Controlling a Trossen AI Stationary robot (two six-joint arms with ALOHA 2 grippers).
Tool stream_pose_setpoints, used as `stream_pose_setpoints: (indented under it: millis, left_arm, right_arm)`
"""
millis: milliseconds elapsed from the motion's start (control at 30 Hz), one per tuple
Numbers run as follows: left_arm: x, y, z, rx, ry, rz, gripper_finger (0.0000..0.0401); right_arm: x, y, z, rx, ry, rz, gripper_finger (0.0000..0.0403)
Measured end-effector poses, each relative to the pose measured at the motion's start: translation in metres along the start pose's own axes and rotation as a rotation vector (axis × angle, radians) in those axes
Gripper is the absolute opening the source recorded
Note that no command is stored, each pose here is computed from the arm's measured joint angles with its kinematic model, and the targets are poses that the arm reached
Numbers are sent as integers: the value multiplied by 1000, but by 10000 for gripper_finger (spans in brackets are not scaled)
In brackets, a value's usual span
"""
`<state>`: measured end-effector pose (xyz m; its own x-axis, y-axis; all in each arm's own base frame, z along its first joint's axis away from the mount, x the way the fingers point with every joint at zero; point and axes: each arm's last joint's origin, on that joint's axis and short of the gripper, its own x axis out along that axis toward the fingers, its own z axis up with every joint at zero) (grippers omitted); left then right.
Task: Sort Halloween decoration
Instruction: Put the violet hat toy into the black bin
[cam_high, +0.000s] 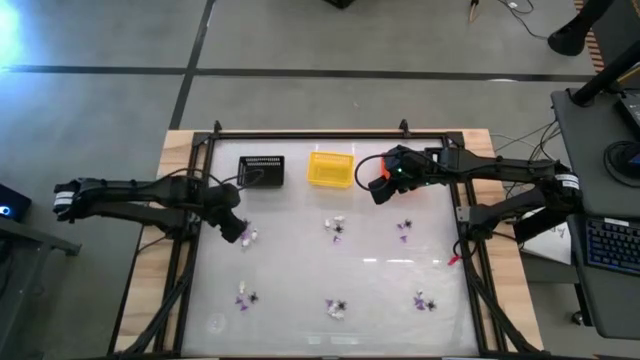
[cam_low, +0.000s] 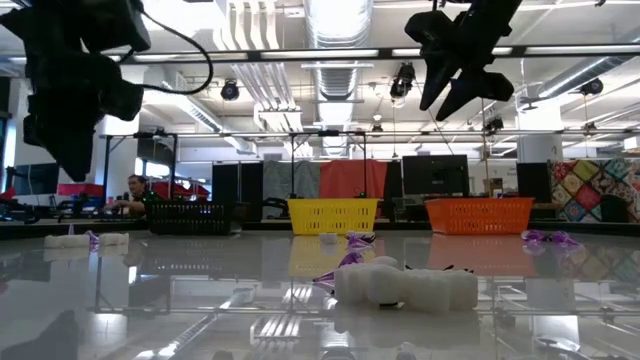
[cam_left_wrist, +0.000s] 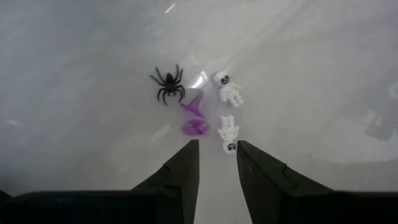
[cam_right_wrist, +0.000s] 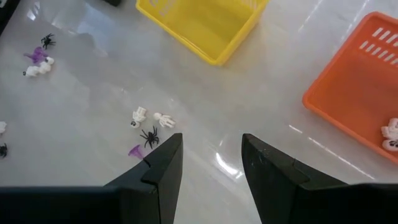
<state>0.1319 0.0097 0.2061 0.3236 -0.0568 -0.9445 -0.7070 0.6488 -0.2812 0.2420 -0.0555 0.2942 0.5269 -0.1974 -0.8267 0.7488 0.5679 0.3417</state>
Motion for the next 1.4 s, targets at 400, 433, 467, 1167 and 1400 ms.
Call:
stream_pose_setpoints:
  millis: [400, 433, 467, 1167, 1400]
  left_arm:
    - [23, -9, 5, 11, 32, 15, 91]
    - [26, -11, 5, 15, 33, 15, 91]
    - [28, -11, 6, 17, 39, 20, 91]
    - [56, -17, 9, 2, 133, 112, 91]
    - [61, -17, 9, 0, 154, 134, 91]
  right_arm:
    - [0, -5, -5, -85, 61, -44, 155]
    - [0, -5, -6, -90, 67, -49, 155]
    - [0, -6, -6, -94, 69, -51, 155]
    - [-1, -8, -9, -152, 97, -70, 155]
    - [-1, -8, -9, -157, 103, -75, 155]
